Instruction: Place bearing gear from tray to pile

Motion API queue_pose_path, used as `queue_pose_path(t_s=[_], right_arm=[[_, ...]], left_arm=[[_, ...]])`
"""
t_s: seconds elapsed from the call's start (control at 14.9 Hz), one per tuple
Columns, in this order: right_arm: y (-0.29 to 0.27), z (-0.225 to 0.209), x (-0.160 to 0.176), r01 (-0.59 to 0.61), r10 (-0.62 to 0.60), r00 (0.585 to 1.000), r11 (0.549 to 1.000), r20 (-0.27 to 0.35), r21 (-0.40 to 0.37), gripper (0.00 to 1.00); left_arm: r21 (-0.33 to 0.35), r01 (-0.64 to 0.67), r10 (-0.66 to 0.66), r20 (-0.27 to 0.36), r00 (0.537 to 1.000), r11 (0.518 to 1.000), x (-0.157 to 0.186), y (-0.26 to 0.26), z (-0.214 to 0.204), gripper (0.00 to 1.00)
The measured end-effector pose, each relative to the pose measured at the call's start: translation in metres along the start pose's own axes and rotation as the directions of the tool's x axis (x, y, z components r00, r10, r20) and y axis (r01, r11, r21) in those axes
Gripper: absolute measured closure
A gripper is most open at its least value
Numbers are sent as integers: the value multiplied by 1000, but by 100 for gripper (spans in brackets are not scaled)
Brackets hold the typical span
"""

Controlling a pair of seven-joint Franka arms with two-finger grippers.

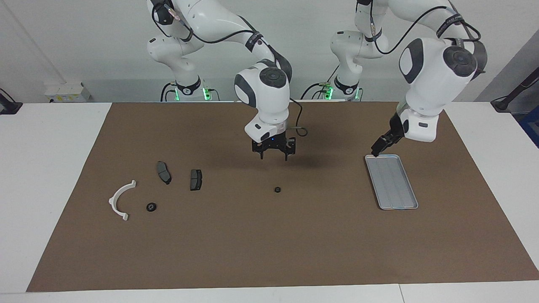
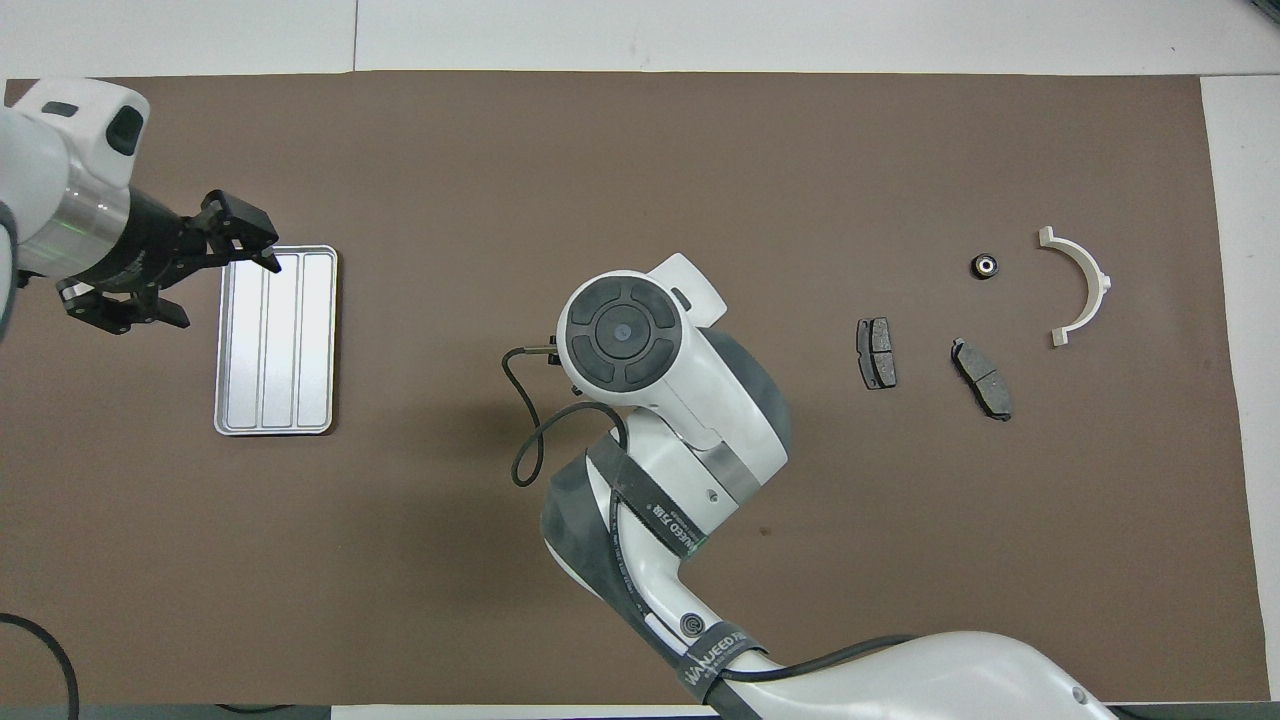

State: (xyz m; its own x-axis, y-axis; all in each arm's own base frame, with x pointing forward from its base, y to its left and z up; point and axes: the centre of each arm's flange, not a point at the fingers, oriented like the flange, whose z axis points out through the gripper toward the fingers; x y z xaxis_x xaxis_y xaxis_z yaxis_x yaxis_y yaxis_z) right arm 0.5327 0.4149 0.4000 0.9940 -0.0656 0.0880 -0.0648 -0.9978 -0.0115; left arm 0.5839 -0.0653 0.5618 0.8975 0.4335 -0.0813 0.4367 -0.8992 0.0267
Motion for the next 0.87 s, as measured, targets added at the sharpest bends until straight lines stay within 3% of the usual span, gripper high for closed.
queue_pose_path(t_s=[0.4, 0.87], right_arm=[[0, 55, 11, 120, -120, 993, 993, 1, -7, 7], [18, 71, 31, 142, -142, 990, 990, -10, -1, 8]], left_arm=[[2, -109, 108, 54, 993, 994, 4, -81, -32, 0], [4, -150, 150, 63, 987, 989, -3, -84, -31, 0]])
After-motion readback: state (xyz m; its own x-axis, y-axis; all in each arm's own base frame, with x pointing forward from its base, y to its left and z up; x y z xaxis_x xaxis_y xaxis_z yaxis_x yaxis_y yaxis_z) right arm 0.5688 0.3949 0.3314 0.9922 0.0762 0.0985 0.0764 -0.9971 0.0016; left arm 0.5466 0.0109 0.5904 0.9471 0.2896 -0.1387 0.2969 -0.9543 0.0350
